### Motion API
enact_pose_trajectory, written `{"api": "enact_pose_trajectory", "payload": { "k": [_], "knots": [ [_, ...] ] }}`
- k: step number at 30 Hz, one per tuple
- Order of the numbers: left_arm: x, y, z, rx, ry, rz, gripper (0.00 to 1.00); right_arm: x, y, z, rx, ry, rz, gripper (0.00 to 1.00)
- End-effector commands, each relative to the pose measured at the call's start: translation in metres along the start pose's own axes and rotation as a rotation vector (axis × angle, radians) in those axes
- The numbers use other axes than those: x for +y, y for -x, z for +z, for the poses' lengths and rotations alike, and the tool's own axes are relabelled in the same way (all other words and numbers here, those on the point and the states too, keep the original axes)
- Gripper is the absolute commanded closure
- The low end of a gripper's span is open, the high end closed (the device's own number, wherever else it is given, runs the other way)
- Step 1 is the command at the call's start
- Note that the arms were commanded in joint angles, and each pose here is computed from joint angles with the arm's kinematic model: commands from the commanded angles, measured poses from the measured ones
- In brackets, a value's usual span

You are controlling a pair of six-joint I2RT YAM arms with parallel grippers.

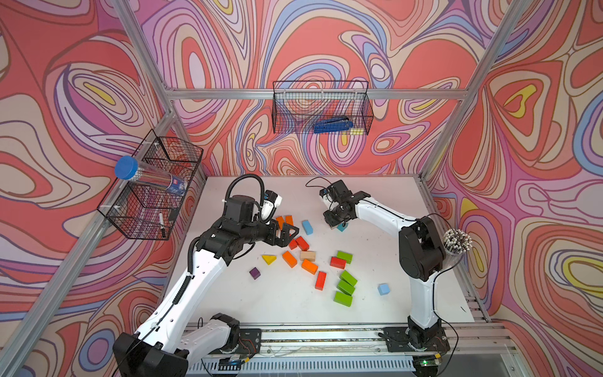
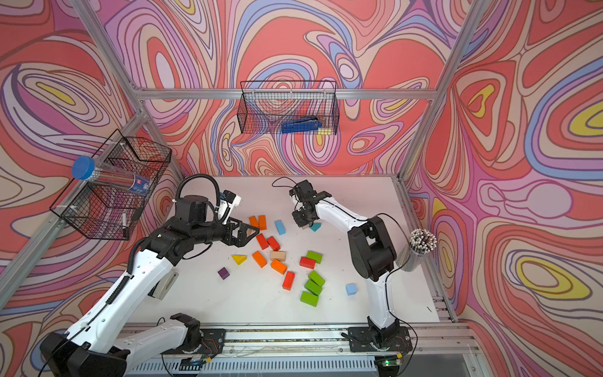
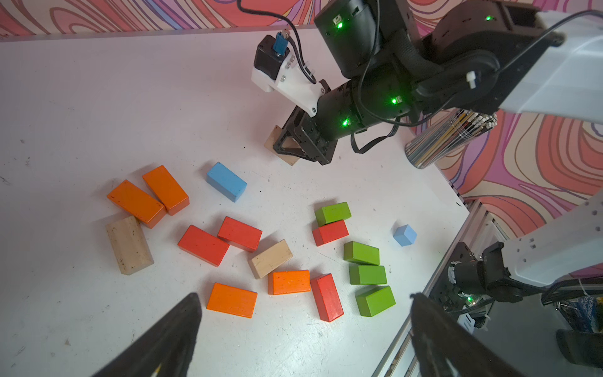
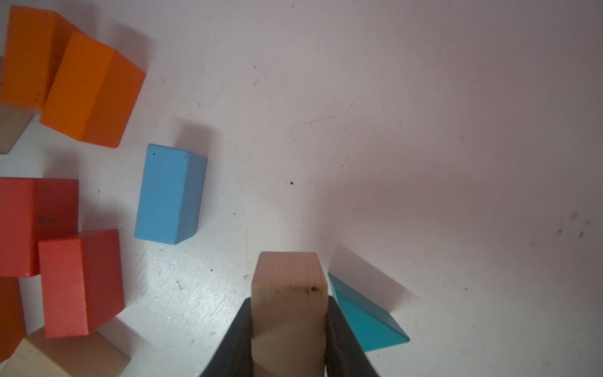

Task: Assemble a heart with building blocks
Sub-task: Assemble the building block at the center of the board.

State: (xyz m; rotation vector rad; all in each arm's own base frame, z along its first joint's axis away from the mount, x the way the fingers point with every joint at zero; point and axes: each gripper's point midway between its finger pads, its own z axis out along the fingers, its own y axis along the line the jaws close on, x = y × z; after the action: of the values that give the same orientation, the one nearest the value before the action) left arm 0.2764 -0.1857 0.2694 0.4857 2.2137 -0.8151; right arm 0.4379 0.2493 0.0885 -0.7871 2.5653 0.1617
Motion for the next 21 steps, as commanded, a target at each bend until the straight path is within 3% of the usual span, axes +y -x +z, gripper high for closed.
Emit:
{"api": "enact_pose_trajectory", "payload": {
  "k": [1, 21],
  "knots": [
    [-0.002, -0.001, -0.001, -0.006, -0.007, 0.022, 0.0, 0.003, 0.002, 0.004, 0.025, 0.003, -0.053, 0.71],
    [0.0, 0.0, 0.001, -0.005, -0.002, 0.018, 0.0, 0.004, -0.008, 0.033, 0.101, 0.0, -0.107, 0.72]
  ]
}}
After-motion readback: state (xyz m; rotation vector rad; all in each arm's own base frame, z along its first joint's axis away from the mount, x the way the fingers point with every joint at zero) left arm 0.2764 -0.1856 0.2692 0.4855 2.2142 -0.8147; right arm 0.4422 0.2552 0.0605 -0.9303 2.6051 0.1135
